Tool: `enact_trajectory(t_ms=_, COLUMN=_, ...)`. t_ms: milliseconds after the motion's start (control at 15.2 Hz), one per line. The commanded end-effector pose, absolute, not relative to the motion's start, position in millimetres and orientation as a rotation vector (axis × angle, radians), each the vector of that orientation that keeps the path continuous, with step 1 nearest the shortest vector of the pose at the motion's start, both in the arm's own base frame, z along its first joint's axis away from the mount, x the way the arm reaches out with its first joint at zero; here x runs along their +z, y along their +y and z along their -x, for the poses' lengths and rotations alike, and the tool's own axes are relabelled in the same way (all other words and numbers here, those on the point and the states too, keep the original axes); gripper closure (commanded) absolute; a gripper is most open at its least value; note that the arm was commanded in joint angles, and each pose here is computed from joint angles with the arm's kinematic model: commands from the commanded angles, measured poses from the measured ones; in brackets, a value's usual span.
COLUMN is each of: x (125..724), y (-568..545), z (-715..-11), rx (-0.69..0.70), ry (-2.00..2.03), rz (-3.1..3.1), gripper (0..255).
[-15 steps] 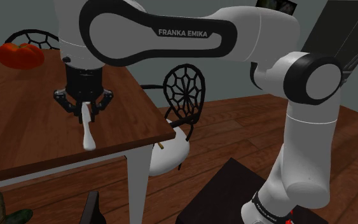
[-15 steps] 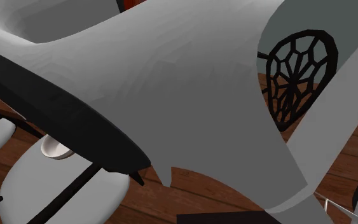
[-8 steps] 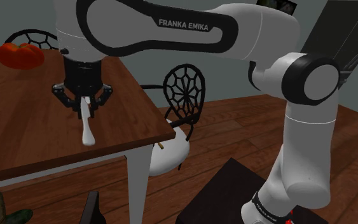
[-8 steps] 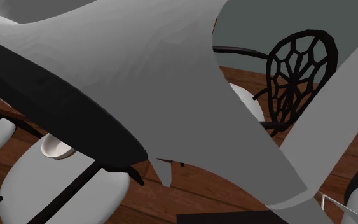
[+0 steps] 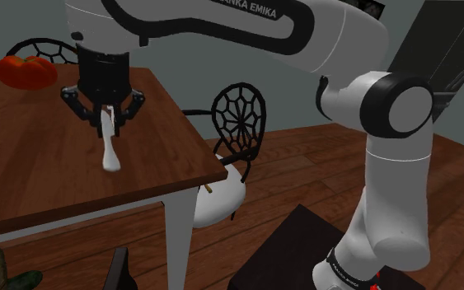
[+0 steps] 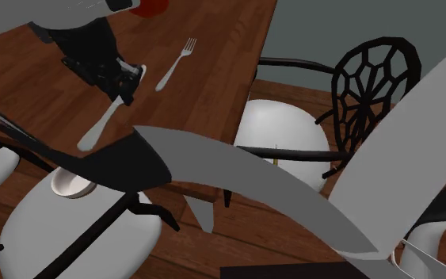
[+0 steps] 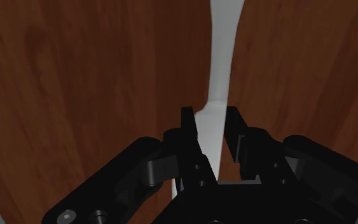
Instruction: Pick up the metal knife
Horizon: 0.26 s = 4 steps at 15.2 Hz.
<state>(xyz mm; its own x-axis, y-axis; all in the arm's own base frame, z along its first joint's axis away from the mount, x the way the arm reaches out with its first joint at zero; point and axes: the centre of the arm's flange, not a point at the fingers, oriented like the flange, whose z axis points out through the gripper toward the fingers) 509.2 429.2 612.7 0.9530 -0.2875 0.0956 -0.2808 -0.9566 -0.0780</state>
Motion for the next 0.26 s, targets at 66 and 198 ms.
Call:
enact_trajectory(t_ms=66, x=628.8, y=428.0, z=-510.0, rx=-0.163, ry=0.444, rz=3.042, gripper=255)
enact_trajectory(t_ms=198, x=629.6, y=428.0, z=-510.0, rx=-0.163, ry=0.444, rz=3.042, gripper=255)
